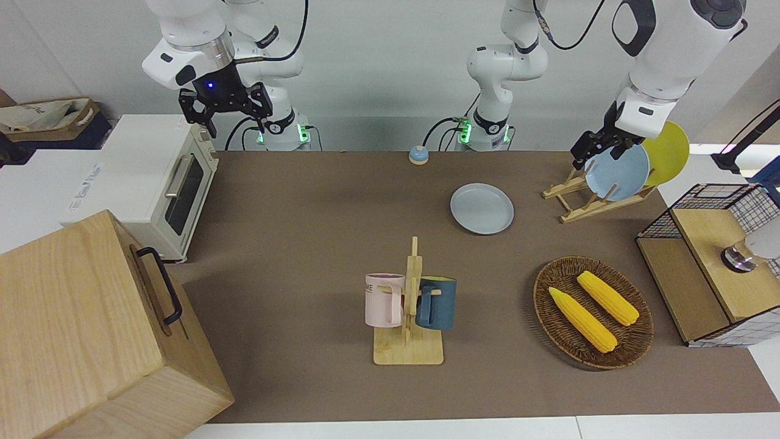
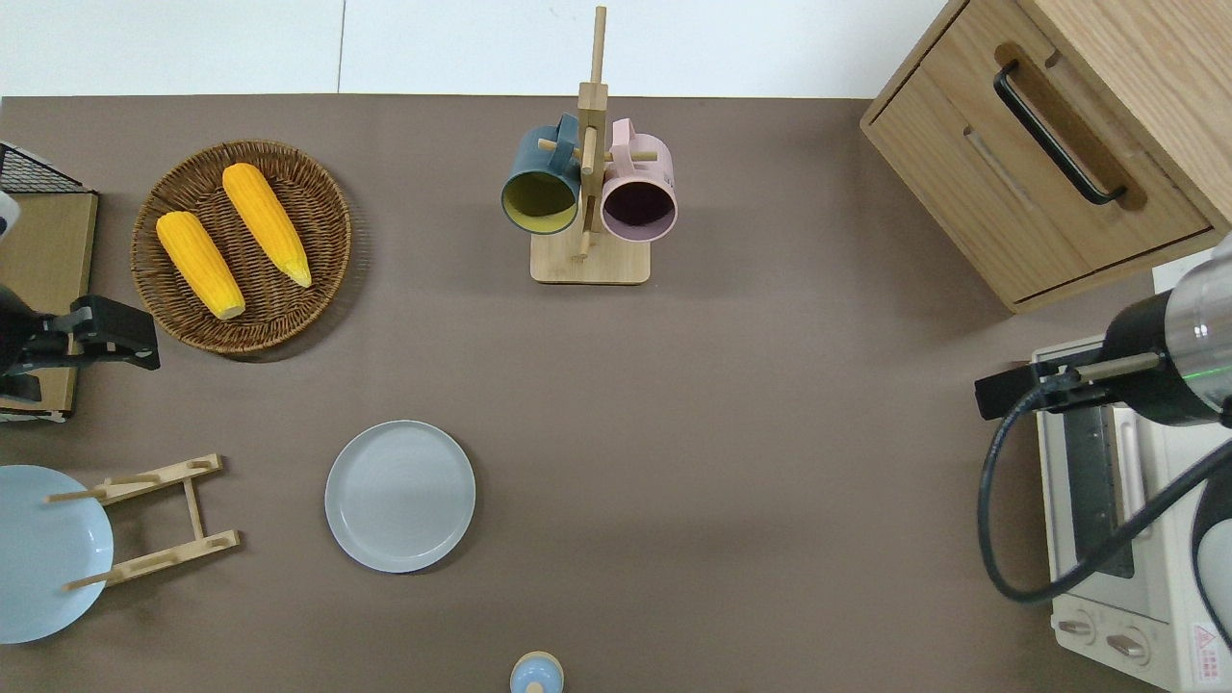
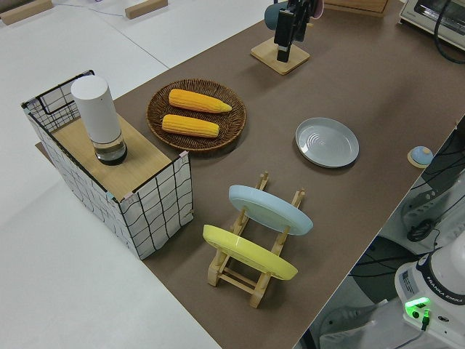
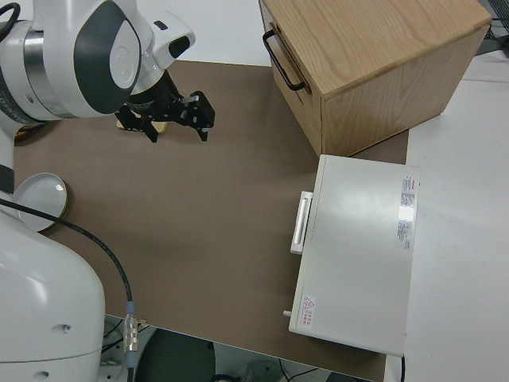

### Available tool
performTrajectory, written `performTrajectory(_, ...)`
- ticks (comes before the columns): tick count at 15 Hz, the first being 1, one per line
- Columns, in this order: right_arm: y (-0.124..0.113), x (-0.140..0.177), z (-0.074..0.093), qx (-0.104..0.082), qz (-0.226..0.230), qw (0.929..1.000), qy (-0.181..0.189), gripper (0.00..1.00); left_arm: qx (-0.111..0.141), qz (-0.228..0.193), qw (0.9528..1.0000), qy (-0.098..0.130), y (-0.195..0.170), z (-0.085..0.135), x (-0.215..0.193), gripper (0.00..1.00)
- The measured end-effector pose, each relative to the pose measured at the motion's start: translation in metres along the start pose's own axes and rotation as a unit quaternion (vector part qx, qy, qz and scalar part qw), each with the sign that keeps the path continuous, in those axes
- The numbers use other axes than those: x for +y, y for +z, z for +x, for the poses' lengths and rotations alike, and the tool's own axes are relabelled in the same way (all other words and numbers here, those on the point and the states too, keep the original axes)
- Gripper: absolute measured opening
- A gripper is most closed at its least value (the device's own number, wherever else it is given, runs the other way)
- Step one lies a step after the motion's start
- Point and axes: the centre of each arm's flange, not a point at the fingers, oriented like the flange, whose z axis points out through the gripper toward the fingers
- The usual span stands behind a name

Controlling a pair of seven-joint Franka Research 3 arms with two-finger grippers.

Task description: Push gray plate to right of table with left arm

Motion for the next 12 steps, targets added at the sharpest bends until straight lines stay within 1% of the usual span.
performTrajectory(1, 0.0000, 0.0000, 0.0000, 0.000, 0.000, 1.0000, 0.000, 0.99, 0.000, -0.001, 1.0000, 0.004, 0.0000, 0.0003, -0.0018, 1.00)
performTrajectory(3, 0.0000, 0.0000, 0.0000, 0.000, 0.000, 1.0000, 0.000, 0.99, -0.004, -0.006, 1.0000, 0.005, 0.0024, 0.0001, -0.0003, 1.00)
performTrajectory(6, 0.0000, 0.0000, 0.0000, 0.000, 0.000, 1.0000, 0.000, 0.99, -0.009, -0.010, 0.9999, 0.005, 0.0062, 0.0000, 0.0009, 1.00)
performTrajectory(12, 0.0000, 0.0000, 0.0000, 0.000, 0.000, 1.0000, 0.000, 0.99, -0.010, -0.014, 0.9998, 0.005, 0.0070, -0.0001, 0.0014, 1.00)
